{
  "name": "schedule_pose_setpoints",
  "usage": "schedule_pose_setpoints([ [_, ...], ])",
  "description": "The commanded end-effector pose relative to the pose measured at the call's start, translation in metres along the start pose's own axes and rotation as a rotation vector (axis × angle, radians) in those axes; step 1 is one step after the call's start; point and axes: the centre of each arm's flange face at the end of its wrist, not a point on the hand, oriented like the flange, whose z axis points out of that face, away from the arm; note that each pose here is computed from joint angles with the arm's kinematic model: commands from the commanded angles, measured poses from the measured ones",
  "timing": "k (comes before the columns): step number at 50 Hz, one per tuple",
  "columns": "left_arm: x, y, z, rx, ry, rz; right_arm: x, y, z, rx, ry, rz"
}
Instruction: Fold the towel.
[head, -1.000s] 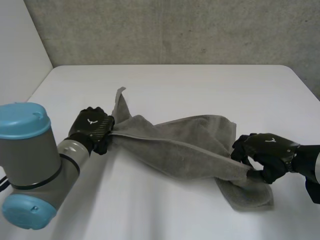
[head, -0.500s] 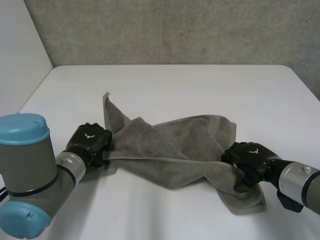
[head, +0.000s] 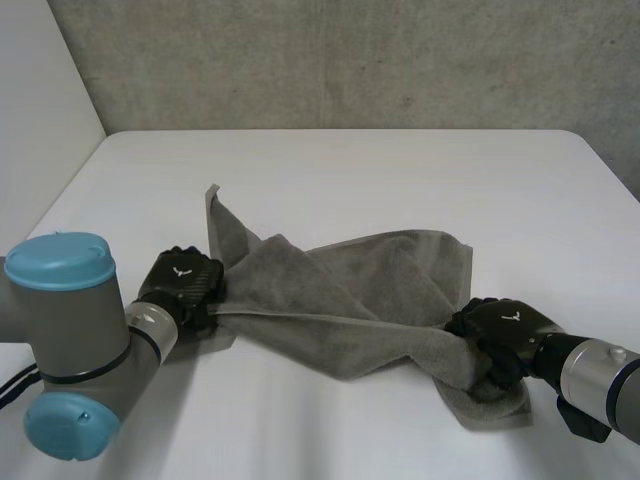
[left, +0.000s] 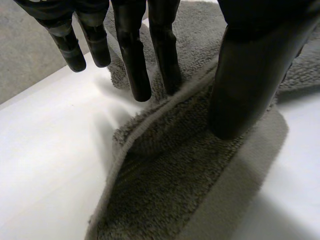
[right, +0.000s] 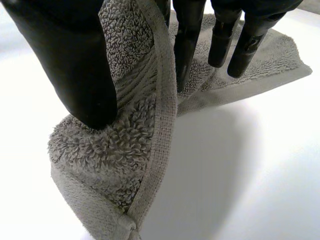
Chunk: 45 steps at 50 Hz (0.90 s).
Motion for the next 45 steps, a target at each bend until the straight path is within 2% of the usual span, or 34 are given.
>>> schedule_pose_setpoints([
  [1, -0.001, 0.0, 0.004, 0.004, -0.004, -0.001, -0.001, 0.001, 0.0, -0.002, -0.008, 0.003],
  [10, -0.006, -0.003, 0.0, 0.004, -0.007, -0.016, -0.005, -0.012, -0.007, 0.047, -0.05, -0.032],
  [16, -0.018, -0.032, -0.014, 0.085, -0.036, -0.019, -0.003, -0.039, -0.02, 0.097, -0.035, -0.128],
  [20, -0.034, -0.043, -0.005, 0.117, -0.072, -0.025, 0.001, -0.052, -0.02, 0.106, -0.028, -0.195],
  [26, -0.044, -0.074, 0.022, 0.212, -0.047, -0.015, 0.018, -0.092, -0.003, 0.136, -0.009, -0.325],
  [28, -0.049, -0.088, 0.027, 0.249, -0.056, -0.014, 0.023, -0.134, -0.001, 0.24, 0.047, -0.39],
  [29, -0.055, -0.108, 0.028, 0.302, -0.073, -0.016, 0.023, -0.134, -0.001, 0.24, 0.048, -0.39],
  [30, -0.055, -0.108, 0.028, 0.303, -0.073, -0.016, 0.027, -0.162, -0.006, 0.327, 0.11, -0.424],
  [31, -0.061, -0.129, 0.028, 0.364, -0.091, -0.012, 0.034, -0.193, -0.014, 0.436, 0.188, -0.448],
  [32, -0.066, -0.15, 0.023, 0.432, -0.108, -0.001, 0.034, -0.193, -0.014, 0.437, 0.189, -0.448],
  [33, -0.066, -0.151, 0.023, 0.433, -0.108, -0.001, 0.039, -0.225, -0.027, 0.576, 0.269, -0.454],
  [34, -0.073, -0.181, 0.007, 0.532, -0.131, -0.004, 0.043, -0.255, -0.043, 0.736, 0.341, -0.436],
  [35, -0.074, -0.181, 0.007, 0.533, -0.131, -0.004, 0.043, -0.255, -0.043, 0.738, 0.342, -0.435],
  [36, -0.084, -0.213, -0.017, 0.651, -0.169, 0.002, 0.045, -0.279, -0.065, 0.901, 0.405, -0.403],
  [37, -0.093, -0.242, -0.043, 0.785, -0.21, 0.005, 0.045, -0.28, -0.065, 0.902, 0.406, -0.402],
  [38, -0.093, -0.243, -0.044, 0.787, -0.211, 0.005, 0.046, -0.297, -0.088, 1.047, 0.449, -0.374],
  [39, -0.1, -0.262, -0.064, 0.904, -0.241, 0.004, 0.044, -0.303, -0.101, 1.121, 0.452, -0.347],
  [40, -0.104, -0.273, -0.079, 0.992, -0.254, -0.01, 0.044, -0.303, -0.102, 1.122, 0.452, -0.347],
  [42, -0.104, -0.276, -0.087, 1.043, -0.255, -0.021, 0.041, -0.289, -0.094, 1.069, 0.416, -0.327],
  [45, -0.096, -0.254, -0.079, 0.988, -0.213, -0.019, 0.038, -0.277, -0.084, 1.012, 0.382, -0.323],
])
